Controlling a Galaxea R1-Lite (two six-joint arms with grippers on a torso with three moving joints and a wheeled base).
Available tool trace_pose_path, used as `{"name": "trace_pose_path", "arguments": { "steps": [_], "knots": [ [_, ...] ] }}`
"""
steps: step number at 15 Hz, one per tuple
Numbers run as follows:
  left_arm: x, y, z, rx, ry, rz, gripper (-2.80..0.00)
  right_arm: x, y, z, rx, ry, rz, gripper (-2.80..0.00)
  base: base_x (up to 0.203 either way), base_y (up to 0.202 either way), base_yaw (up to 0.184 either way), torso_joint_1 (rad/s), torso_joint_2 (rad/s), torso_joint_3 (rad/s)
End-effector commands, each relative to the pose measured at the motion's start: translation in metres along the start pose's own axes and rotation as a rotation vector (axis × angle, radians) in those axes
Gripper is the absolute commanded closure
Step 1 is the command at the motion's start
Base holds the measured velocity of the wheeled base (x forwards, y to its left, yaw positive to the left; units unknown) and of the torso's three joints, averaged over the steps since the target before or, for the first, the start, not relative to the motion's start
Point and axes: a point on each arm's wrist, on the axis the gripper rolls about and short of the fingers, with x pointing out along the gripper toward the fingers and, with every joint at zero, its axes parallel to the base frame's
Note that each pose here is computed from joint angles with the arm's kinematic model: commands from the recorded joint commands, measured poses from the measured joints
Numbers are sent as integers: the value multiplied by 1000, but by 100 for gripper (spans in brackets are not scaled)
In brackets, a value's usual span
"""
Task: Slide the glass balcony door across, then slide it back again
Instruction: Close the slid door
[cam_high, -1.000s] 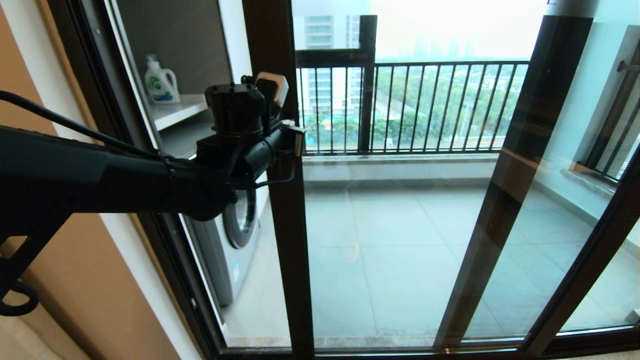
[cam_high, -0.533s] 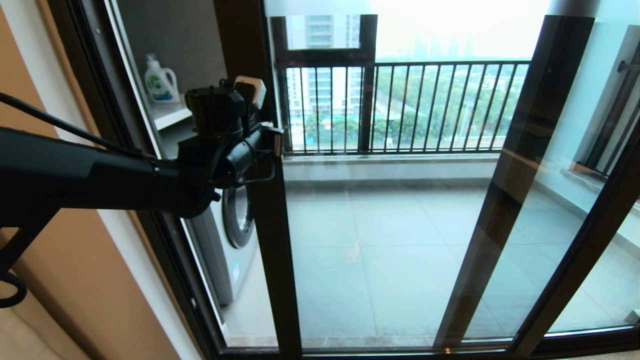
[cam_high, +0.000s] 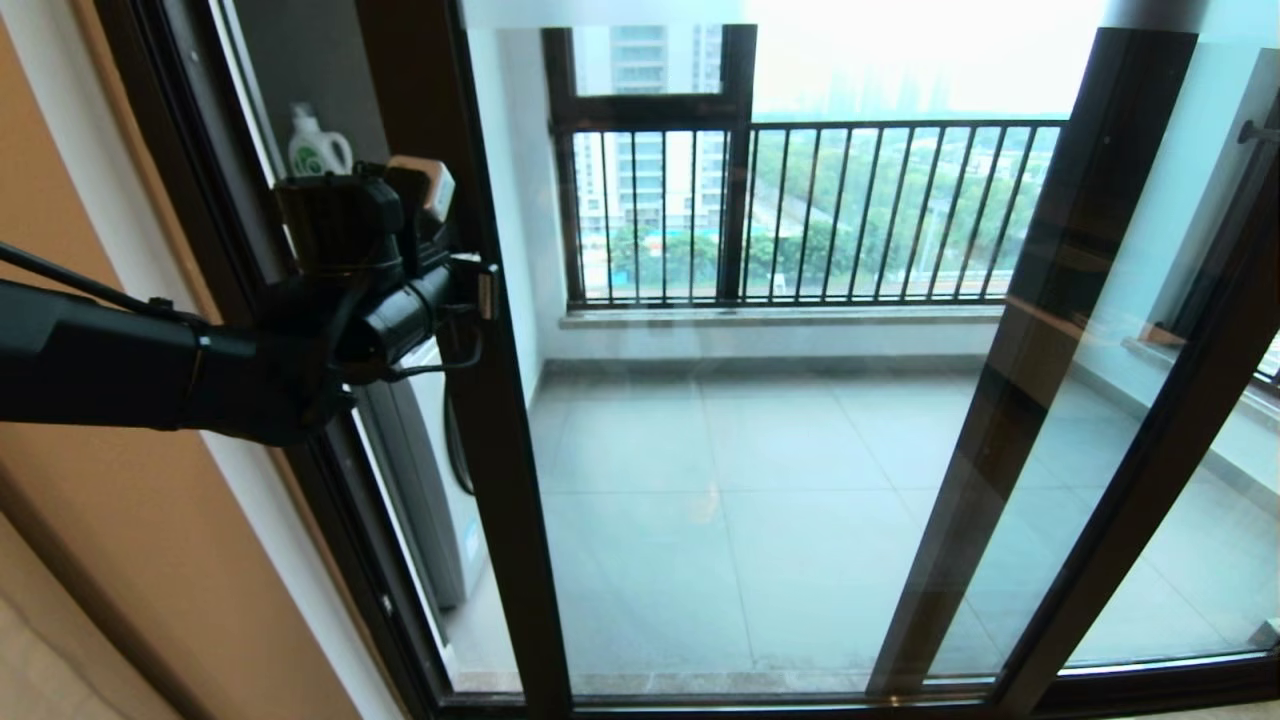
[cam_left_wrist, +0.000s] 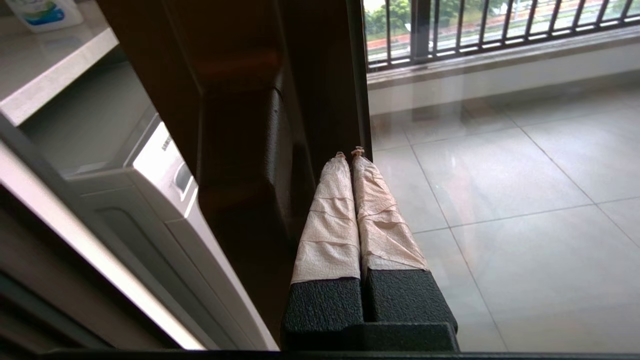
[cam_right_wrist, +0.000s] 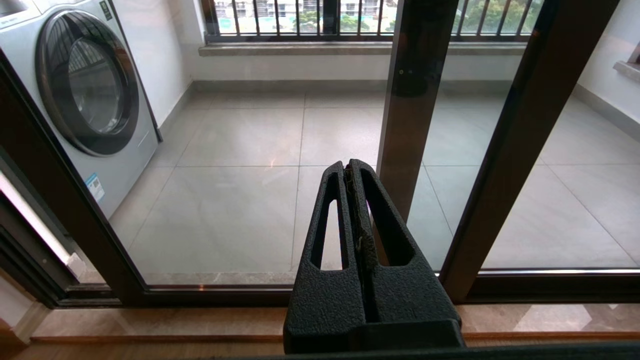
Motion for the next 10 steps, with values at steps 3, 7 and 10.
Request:
{"name": "trace_pose_path", "arguments": {
  "steps": [3, 7, 10],
  "knots": [
    [-10, 25, 2, -5, -1, 43, 0, 0, 0, -1, 0, 4, 1, 0, 0, 0, 0, 0, 0, 0],
    [-9, 50, -10, -1, 35, 78, 0, 0, 0, -1, 0, 4, 0, 0, 0, 0, 0, 0, 0, 0],
    [-8, 69, -12, 0, 37, 99, 0, 0, 0, -1, 0, 4, -1, 0, 0, 0, 0, 0, 0, 0]
  ]
}}
